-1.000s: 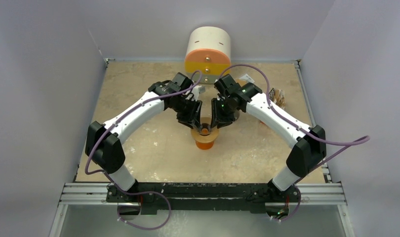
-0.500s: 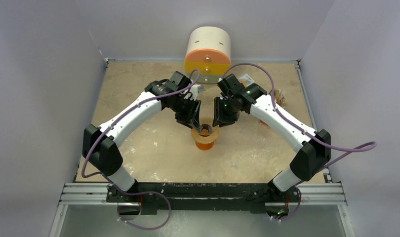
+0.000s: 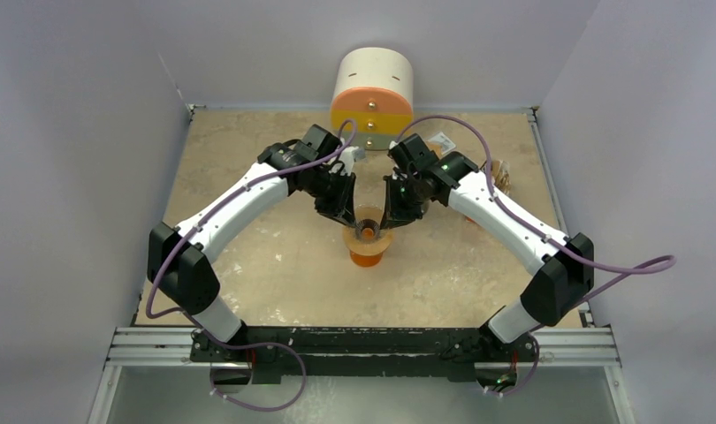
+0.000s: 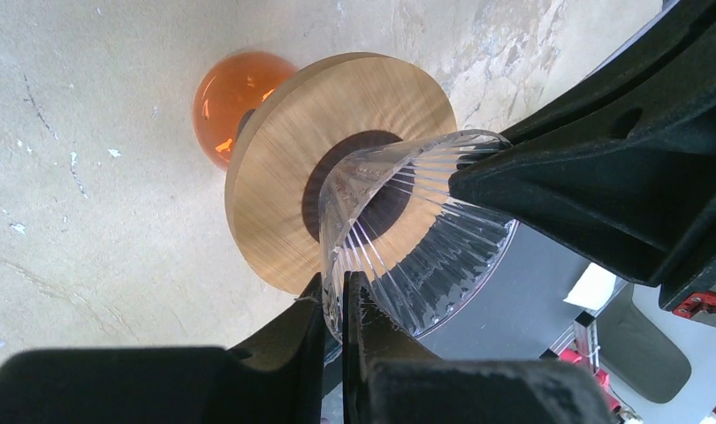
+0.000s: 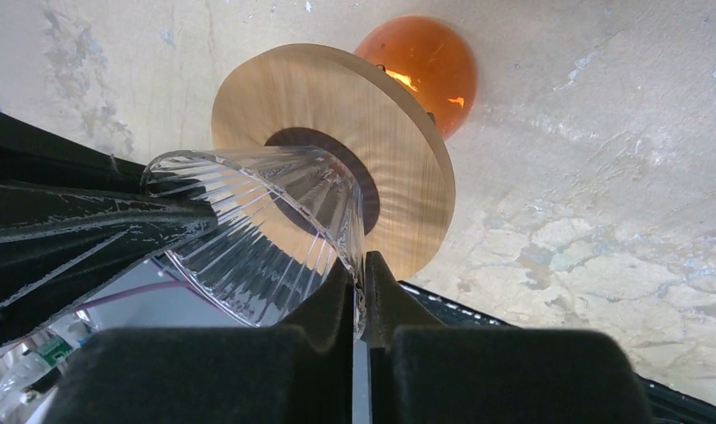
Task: Place the coffee filter in the dripper
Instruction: Adjust the coffee dripper in the dripper holder, then pick up the coffee filter from the coffee filter holder.
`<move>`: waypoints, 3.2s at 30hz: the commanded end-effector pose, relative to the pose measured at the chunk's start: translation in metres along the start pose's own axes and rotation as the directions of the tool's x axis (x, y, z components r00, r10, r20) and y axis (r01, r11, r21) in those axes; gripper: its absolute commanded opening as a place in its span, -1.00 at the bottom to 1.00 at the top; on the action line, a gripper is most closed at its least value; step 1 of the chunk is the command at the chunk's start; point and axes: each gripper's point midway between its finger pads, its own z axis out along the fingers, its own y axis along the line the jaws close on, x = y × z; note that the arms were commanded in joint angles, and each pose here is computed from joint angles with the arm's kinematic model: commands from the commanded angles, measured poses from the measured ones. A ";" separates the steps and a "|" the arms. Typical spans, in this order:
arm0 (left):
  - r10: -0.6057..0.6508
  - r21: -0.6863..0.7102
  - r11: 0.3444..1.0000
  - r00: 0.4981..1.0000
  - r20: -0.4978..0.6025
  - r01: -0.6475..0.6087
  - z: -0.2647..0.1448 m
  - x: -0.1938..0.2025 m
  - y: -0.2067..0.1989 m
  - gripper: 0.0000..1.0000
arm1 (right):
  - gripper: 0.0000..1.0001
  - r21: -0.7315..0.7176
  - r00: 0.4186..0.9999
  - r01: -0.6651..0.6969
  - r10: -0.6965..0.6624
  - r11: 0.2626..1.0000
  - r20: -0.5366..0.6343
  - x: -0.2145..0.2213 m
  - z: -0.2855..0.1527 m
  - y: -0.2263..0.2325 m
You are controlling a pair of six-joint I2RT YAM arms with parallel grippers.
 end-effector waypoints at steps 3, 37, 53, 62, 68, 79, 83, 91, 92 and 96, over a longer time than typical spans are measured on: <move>0.040 0.033 0.999 0.999 0.003 -0.040 -0.012 0.001 -0.011 -1.00 | -1.00 0.035 1.000 -0.003 0.002 0.999 0.015 0.001 0.003 -0.013; 0.014 0.015 1.000 0.998 -0.061 -0.013 0.008 0.025 0.008 -0.76 | -0.94 0.095 0.998 0.014 -0.007 0.995 -0.066 0.017 0.029 -0.033; 0.046 0.023 0.999 0.999 -0.009 -0.046 -0.010 0.005 -0.007 -0.35 | -0.45 0.045 1.000 0.011 -0.011 0.999 -0.018 0.003 0.001 -0.014; 0.065 0.001 0.998 0.998 0.009 -0.065 -0.017 0.000 -0.007 -0.09 | -0.15 0.000 0.999 0.000 0.000 1.000 0.035 -0.007 -0.012 -0.001; 0.091 -0.011 0.996 0.995 0.043 -0.090 -0.030 -0.007 -0.012 0.05 | -0.04 -0.019 0.994 0.011 -0.009 1.000 0.108 -0.019 -0.033 0.007; 0.181 -0.113 0.981 0.961 0.210 -0.160 -0.086 -0.019 -0.018 0.27 | -0.01 0.138 0.930 0.051 -0.098 0.989 0.355 -0.046 -0.103 -0.018; 0.224 -0.183 0.967 0.931 0.289 -0.176 -0.108 -0.021 -0.014 0.32 | -0.01 0.292 0.868 0.024 -0.165 0.956 0.469 -0.057 -0.137 -0.049; 0.321 -0.327 0.925 0.855 0.407 -0.192 -0.135 -0.020 0.008 0.38 | 0.10 0.602 0.780 -0.051 -0.344 0.797 0.522 -0.072 -0.178 -0.108; 0.330 -0.339 0.921 0.846 0.418 -0.192 -0.137 -0.018 0.010 0.38 | 0.11 0.647 0.764 -0.089 -0.365 0.757 0.532 -0.075 -0.185 -0.118; 0.365 -0.394 0.901 0.807 0.464 -0.182 -0.146 -0.014 0.022 0.38 | 0.12 0.736 0.750 -0.107 -0.432 0.668 0.501 -0.081 -0.190 -0.134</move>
